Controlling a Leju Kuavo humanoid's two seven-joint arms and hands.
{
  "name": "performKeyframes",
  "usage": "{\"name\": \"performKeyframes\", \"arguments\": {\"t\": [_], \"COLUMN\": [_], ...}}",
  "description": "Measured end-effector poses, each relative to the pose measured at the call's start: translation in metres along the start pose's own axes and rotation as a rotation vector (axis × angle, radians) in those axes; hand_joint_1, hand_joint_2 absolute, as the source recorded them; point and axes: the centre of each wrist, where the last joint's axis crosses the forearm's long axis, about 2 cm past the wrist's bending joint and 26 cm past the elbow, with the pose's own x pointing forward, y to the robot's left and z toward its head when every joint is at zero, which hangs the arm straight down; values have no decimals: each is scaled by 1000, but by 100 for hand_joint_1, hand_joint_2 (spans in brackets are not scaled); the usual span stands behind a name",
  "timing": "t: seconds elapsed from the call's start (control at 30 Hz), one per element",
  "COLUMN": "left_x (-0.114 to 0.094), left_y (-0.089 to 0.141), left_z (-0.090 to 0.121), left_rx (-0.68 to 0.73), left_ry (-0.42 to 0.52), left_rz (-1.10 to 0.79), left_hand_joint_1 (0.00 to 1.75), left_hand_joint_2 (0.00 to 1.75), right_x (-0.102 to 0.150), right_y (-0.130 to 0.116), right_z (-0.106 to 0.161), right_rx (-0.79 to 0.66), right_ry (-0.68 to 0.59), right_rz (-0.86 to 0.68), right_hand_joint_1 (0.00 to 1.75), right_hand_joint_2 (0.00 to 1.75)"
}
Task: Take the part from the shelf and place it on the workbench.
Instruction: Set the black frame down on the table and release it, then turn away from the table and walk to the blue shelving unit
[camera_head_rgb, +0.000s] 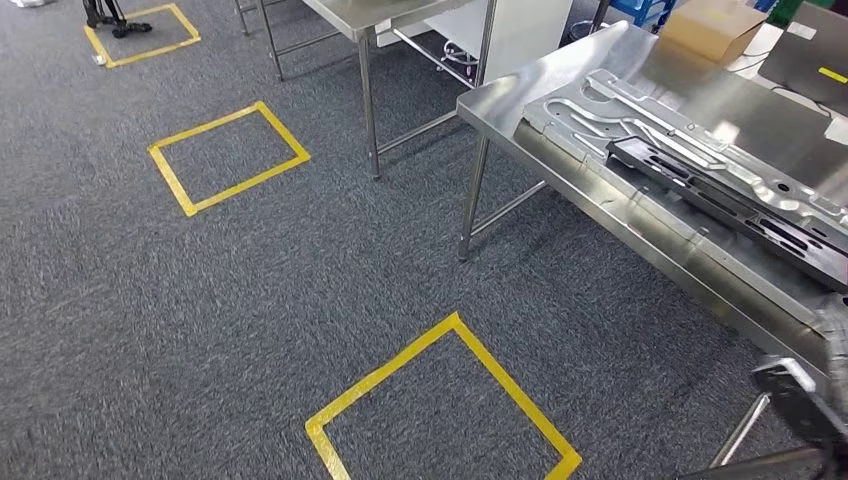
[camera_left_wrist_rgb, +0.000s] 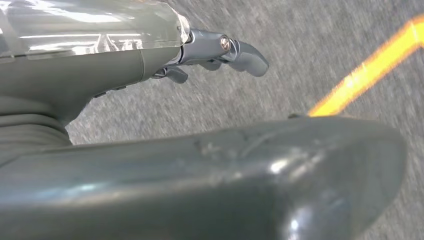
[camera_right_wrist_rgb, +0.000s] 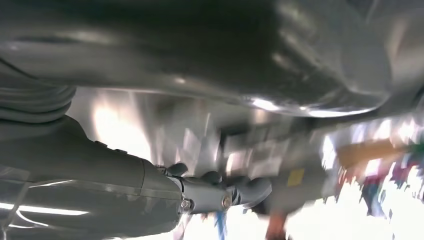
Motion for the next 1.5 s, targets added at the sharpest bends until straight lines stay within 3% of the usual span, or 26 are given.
{"name": "performKeyframes", "arguments": {"t": [0.1,0.2,0.43,0.7,1.0,1.5], "left_x": [-2,-4,-3,-7,-6,-6], "left_y": [-1,-3,-7,-8,-11,-18], "left_z": [1,2,2,4,4,5], "left_rx": [-3,-9,-4,12,14,-2], "left_ry": [5,14,30,43,34,43], "left_rz": [-6,-17,-35,-56,-51,0], "left_hand_joint_1": [0,0,0,0,0,0], "left_hand_joint_2": [0,0,0,0,0,0], "right_x": [35,63,90,86,66,69], "right_y": [62,109,169,229,260,281], "right_z": [21,42,83,140,159,188], "right_rx": [112,193,402,604,699,810], "right_ry": [-18,-41,-38,42,174,331], "right_rz": [-2,-21,-85,-189,-283,-359], "right_hand_joint_1": [0,0,0,0,0,0], "right_hand_joint_2": [0,0,0,0,0,0]}}
